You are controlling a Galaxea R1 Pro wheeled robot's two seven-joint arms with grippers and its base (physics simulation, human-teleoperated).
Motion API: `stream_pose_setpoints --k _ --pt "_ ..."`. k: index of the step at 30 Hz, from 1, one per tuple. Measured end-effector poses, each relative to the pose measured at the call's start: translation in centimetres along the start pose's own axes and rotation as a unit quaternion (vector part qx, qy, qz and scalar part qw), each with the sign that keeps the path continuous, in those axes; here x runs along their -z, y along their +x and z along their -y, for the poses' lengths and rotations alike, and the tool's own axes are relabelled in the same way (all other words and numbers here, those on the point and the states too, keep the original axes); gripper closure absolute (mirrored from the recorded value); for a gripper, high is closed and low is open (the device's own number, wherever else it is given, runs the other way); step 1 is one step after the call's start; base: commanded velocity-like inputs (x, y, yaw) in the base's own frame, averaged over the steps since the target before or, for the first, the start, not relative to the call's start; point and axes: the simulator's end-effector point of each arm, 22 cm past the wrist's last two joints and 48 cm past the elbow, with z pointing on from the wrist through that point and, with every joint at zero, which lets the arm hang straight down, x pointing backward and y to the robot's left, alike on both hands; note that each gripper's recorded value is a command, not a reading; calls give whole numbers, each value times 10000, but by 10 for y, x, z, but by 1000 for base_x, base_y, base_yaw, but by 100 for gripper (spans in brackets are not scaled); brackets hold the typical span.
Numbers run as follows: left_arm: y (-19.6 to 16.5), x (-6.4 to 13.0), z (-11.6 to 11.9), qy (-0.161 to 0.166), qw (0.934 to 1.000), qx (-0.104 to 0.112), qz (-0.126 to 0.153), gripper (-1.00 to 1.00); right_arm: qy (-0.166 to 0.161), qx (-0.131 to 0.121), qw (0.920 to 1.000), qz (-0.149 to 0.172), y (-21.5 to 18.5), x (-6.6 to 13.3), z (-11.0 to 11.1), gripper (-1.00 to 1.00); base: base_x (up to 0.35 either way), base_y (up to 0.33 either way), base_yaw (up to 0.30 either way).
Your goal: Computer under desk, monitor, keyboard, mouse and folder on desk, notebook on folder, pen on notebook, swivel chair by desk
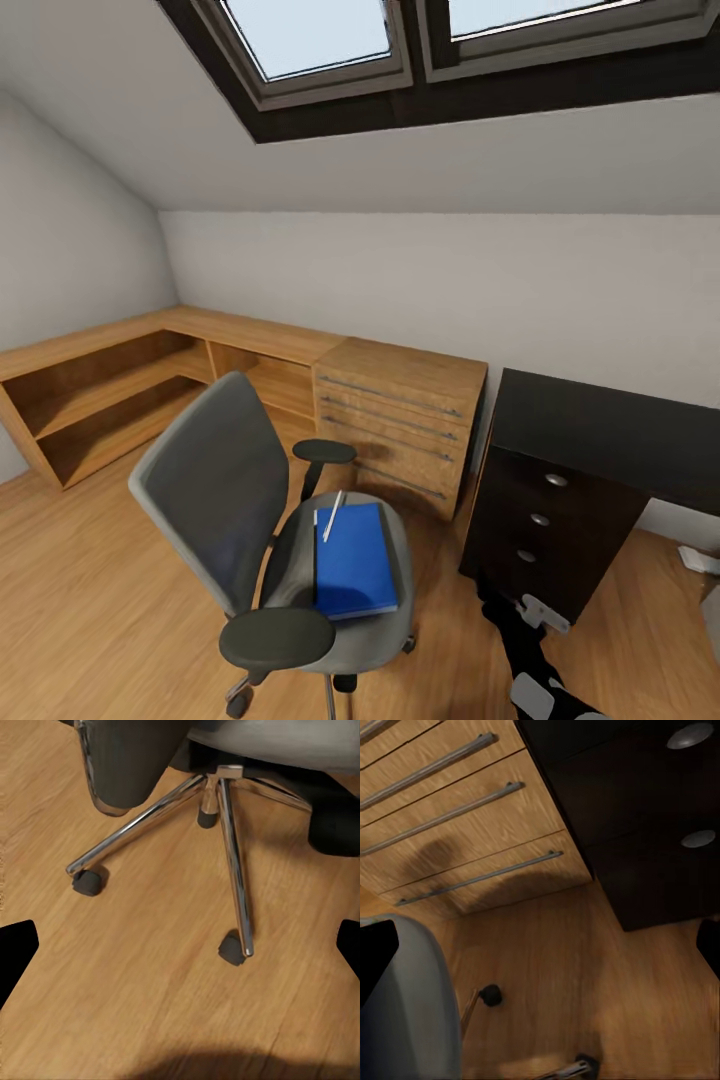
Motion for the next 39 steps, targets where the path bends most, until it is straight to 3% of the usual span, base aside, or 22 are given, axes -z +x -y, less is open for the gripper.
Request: stream_pose_setpoints --k 18,22,29,39 --pt "-9 7 -7 -95 9999 139 36 -100 205 54 9995 -241 16 17 13 -100 0 0 -3" --pt "10 11 -9 -114 9998 123 -140 -100 305 91 9992 -235 12 17 24 -100 0 0 0" --pt "5 12 -14 -133 9998 111 69 -100 667 122 9975 -210 8 18 44 -100 79 -84 0" --pt "4 12 -12 -107 9999 83 97 -100 671 77 9973 -276 18 21 36 -100 35 -44 0"
